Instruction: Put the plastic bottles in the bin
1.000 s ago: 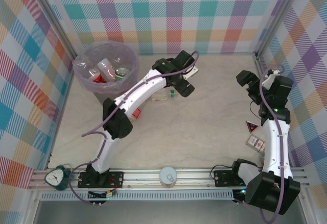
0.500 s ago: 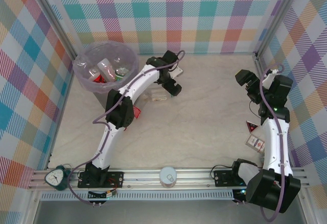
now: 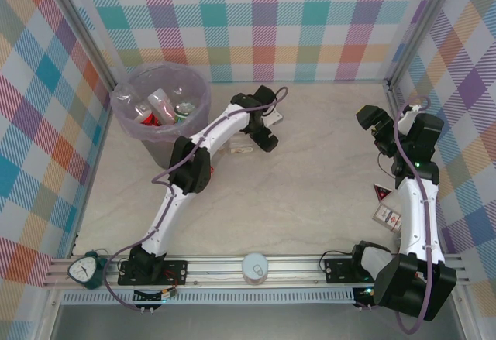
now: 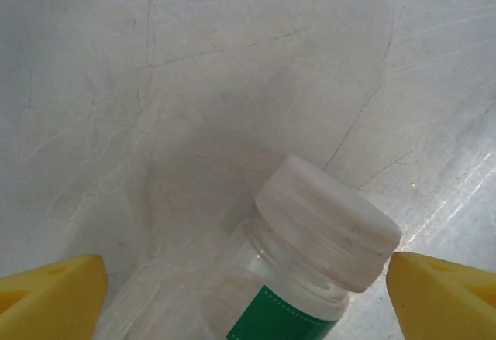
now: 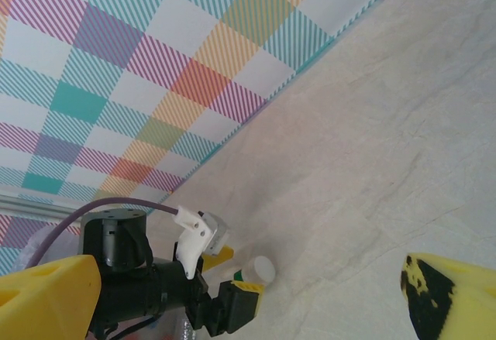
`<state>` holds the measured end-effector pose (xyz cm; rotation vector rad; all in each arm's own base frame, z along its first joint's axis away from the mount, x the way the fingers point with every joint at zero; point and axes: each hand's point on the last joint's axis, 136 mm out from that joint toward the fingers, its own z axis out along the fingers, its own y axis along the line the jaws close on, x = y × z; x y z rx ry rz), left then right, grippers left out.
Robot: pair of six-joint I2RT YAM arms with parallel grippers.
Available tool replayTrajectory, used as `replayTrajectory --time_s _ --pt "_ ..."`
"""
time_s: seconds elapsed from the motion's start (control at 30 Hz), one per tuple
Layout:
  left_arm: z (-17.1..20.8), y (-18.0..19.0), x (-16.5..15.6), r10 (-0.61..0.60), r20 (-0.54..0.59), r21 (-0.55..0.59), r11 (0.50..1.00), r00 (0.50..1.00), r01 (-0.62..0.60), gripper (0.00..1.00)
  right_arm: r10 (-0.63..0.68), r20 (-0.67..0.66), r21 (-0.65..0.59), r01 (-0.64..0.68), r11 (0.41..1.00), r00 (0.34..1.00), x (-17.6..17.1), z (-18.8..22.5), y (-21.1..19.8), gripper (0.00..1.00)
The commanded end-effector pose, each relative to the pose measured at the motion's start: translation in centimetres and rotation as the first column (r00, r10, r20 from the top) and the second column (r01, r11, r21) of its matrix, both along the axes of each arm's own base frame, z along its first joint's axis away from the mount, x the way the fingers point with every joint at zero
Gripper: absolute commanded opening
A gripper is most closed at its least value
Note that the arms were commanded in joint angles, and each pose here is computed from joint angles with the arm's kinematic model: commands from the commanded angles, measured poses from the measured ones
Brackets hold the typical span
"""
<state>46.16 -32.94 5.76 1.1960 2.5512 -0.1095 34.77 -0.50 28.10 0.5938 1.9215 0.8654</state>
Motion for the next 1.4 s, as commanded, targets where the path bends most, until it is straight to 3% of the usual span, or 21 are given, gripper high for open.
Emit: replayTrajectory --time_s 0.0,0.5,1.37 --pt "-0.5 -0.1 -0.8 -0.015 0.007 0.042 0.999 1.000 0.014 0.86 0.011 0.025 0.006 -0.012 1.000 1.000 0.2 0.3 0.0 0.99" --pt "-1.1 -1.4 -0.8 0.010 0.025 0.025 1.000 1.000 -0.011 0.59 0.009 0.030 -0.002 -0.009 1.000 0.999 -0.1 0.6 0.0 0.99" --pt "0.3 -1.9 -0.9 0.092 0.060 -0.004 0.996 0.994 -0.092 0.32 0.008 0.024 -0.009 -0.008 1.000 1.000 -0.3 0.5 0.1 0.99"
